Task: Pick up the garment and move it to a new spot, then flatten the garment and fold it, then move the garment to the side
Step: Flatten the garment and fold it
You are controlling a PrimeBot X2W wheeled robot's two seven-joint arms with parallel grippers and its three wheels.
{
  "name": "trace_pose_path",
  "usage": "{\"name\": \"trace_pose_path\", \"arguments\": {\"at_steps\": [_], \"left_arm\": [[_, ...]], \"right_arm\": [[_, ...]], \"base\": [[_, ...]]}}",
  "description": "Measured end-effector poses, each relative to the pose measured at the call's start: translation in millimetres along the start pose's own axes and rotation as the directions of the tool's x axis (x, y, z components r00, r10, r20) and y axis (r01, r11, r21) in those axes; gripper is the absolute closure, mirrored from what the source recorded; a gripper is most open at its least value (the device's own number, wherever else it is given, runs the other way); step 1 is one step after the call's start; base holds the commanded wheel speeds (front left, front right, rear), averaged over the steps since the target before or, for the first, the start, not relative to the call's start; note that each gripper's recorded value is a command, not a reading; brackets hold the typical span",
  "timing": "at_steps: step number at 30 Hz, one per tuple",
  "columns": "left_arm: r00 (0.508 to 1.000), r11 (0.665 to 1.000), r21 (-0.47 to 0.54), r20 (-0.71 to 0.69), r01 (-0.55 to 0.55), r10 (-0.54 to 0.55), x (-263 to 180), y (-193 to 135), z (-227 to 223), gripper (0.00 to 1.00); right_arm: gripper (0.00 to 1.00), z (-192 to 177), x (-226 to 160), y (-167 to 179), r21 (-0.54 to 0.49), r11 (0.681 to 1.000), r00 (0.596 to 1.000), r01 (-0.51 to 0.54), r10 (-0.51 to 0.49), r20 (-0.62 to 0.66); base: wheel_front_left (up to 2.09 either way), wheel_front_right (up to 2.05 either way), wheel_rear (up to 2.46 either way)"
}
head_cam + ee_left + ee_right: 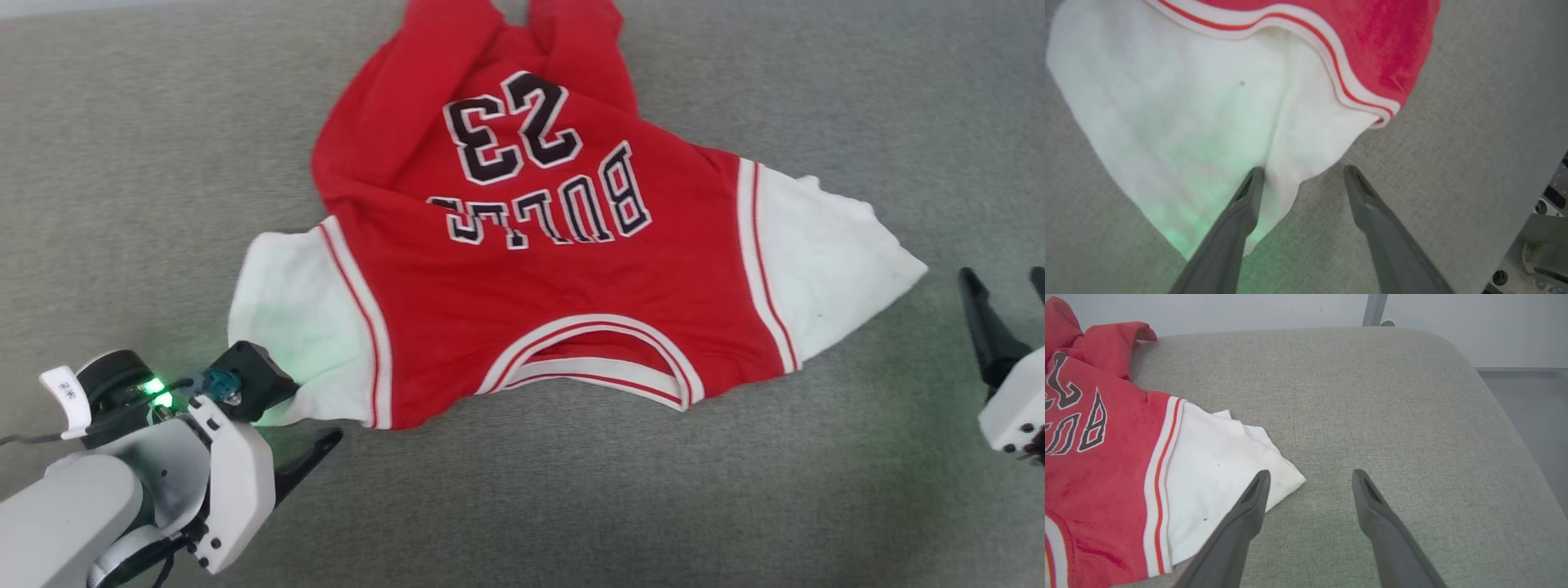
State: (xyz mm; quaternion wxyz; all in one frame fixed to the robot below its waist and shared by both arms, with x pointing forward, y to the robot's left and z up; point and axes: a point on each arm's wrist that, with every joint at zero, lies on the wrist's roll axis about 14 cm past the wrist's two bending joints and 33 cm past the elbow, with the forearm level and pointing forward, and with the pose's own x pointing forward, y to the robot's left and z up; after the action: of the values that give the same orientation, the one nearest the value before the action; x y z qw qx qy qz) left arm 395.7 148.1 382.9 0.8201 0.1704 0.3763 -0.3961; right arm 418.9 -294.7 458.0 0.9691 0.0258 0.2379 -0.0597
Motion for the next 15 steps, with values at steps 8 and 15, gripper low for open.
{"name": "trace_pose_path", "arguments": {"at_steps": [8,15], "left_arm": [[0.998,0.999,0.013,-0.052,0.035,-0.034,27.4,8.3,-8.9,0.18],[1.0,1.0,-0.001,-0.018,0.024,-0.024,32.7,15.3,-1.6,1.0]], "right_arm": [[0.0,-22.8,-2.4,8.3,-0.026,0.999,0.997,-0.027,0.025,-0.075],[0.0,-42.2,3.4,40.5,-0.129,0.978,0.962,-0.167,0.132,-0.241]], "base": [[0.0,0.0,0.0],[0.0,0.0,0.0]]}}
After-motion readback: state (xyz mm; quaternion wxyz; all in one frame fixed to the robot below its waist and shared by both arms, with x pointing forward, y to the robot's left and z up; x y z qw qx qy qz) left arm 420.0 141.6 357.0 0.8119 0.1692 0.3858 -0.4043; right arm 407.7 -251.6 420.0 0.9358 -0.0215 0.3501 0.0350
